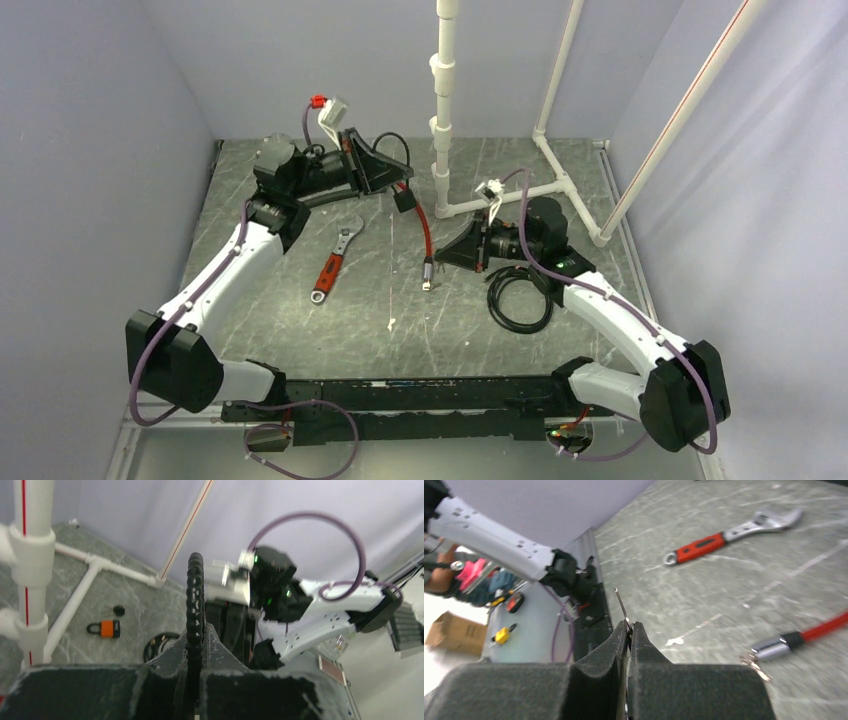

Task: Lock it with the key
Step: Lock the lock, then place the key at the center of the board.

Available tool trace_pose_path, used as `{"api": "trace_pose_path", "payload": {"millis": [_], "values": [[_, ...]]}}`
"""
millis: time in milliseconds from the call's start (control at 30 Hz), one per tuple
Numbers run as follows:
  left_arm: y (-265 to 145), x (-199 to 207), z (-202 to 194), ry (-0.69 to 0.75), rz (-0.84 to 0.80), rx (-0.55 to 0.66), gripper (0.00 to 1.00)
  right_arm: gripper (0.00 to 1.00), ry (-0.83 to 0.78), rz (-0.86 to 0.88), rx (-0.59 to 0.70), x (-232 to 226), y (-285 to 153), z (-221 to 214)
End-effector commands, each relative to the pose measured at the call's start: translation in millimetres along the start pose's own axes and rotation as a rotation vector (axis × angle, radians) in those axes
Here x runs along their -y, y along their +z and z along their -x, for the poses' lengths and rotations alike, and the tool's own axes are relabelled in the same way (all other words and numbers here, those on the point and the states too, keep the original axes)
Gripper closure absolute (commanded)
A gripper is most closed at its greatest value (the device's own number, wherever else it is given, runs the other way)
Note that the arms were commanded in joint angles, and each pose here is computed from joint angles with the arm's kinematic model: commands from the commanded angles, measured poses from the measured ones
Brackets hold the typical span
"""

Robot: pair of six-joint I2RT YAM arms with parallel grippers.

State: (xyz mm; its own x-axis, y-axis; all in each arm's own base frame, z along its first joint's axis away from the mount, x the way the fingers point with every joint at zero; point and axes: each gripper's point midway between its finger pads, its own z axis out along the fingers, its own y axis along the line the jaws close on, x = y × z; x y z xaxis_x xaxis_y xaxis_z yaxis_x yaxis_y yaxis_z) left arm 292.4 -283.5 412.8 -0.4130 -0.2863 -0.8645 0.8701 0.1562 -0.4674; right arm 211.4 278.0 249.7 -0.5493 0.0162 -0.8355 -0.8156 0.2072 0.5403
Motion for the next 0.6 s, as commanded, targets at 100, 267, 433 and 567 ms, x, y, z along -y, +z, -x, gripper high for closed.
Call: {"api": "trace_pose_path", "payload": {"millis": [100,267,433,567], "values": [[-23.6,-3.6,-48.2,0.086,0.028,-0.148,1.0,1.0,-0.025,-0.308,-0.027,82.7,-46.5,6.1],[-27.7,-27.9,-86.7,-0.024,0.11,-0.203,1.0,1.0,0.035,-0.517,-0.149,160.1,-74.0,-11.0],[-9.6,-59.1,-133.5,-0.086,0.257,-0.269,1.0,1.0,0.069,-0.597,-0.234,209.3,-75.8,-24.1],[13.3,-78.5,-164.7,-0.112,0.309,-0.315,1.0,1.0,0.082,-0.655,-0.258,238.0,-75.2,-29.4]]}}
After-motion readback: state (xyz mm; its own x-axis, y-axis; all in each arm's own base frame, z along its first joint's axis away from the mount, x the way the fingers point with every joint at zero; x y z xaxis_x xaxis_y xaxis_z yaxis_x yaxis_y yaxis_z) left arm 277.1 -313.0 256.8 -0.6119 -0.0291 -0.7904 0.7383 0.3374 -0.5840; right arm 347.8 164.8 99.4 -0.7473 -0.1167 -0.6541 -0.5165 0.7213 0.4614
